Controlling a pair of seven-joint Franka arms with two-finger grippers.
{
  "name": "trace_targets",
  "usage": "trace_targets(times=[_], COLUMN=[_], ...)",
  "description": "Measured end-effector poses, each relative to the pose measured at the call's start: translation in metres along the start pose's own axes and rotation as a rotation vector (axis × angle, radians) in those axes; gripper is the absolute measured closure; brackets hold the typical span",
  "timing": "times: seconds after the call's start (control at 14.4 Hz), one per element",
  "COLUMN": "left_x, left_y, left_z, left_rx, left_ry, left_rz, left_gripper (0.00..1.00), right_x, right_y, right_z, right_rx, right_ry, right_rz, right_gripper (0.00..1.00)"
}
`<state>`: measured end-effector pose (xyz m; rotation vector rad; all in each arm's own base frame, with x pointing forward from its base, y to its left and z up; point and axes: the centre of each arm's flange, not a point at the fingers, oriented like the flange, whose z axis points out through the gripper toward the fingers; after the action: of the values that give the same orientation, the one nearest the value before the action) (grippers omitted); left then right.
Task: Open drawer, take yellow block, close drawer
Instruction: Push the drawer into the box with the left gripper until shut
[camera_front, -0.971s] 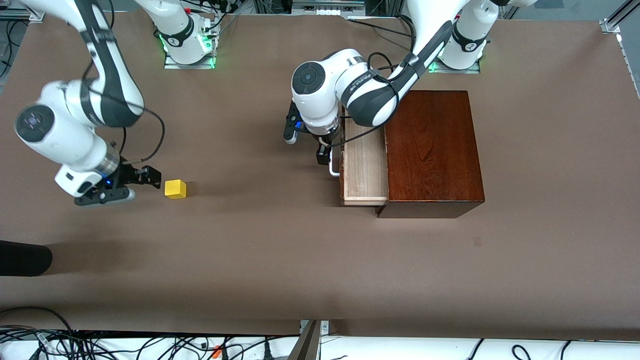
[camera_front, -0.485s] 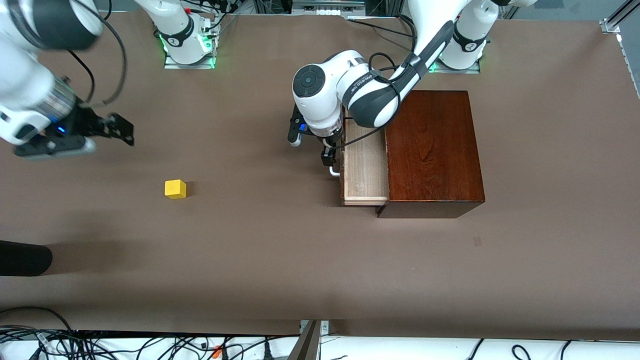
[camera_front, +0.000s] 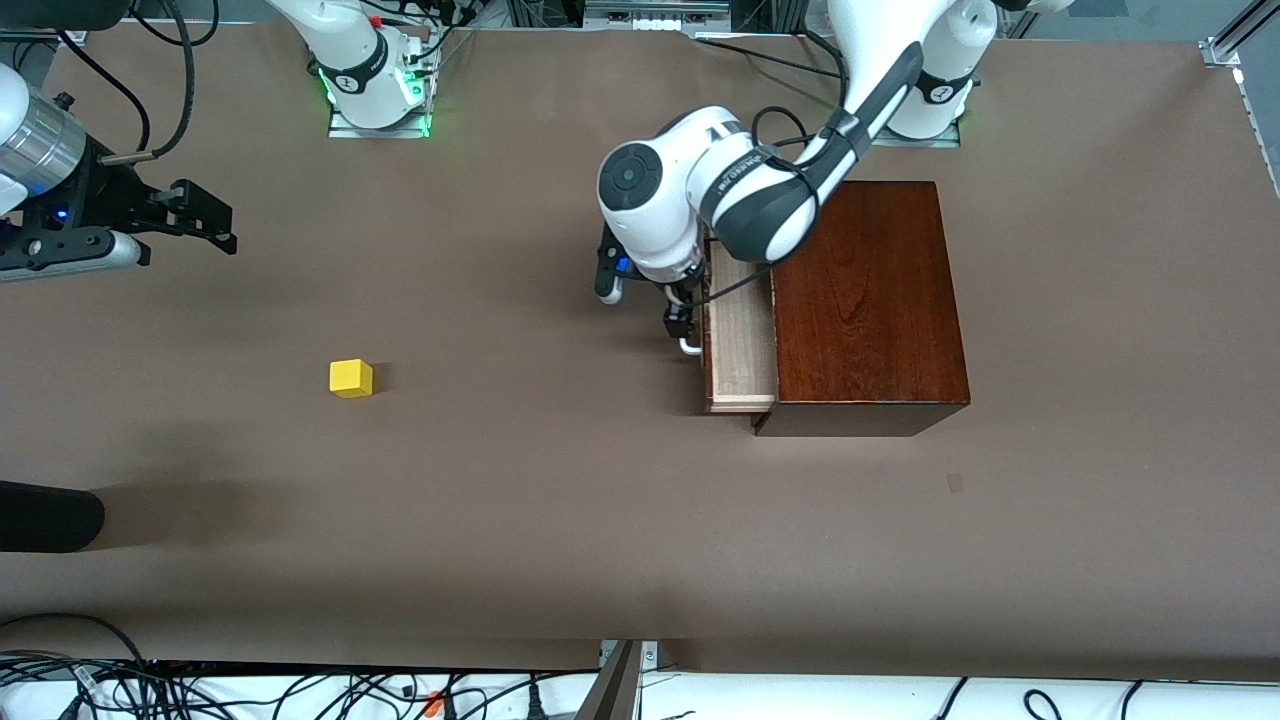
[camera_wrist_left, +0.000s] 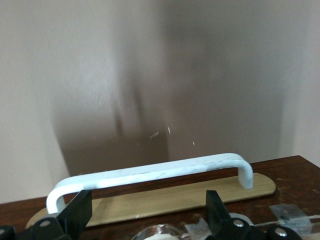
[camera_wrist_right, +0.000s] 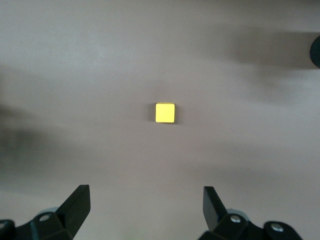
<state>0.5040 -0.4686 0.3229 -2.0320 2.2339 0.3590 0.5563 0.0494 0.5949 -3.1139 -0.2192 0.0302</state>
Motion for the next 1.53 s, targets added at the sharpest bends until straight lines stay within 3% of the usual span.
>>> trace_targets(times=[0.35, 1.11, 1.53], left_x=[-0.023, -0.065, -0.073], left_y=[-0.008, -0.022, -0.026], left_z=[0.001, 0.020, 0.020], left_rx=[-0.001, -0.094, -0.110], left_ry=[-0.078, -0.144, -0.118], left_rz=[-0.015, -0.072, -0.092], left_gripper=[0.00, 0.00, 0.00], right_x=[-0.005, -0.007, -0.006], right_y=[-0.001, 0.001, 0.001], right_z=[-0.008, -0.012, -0.013], right_rx=[-0.001, -0.001, -0.001], right_ry=[0.000, -0.009, -0.006], right_rz=[-0.001, 0.002, 0.004], right_gripper=[0.00, 0.00, 0.00])
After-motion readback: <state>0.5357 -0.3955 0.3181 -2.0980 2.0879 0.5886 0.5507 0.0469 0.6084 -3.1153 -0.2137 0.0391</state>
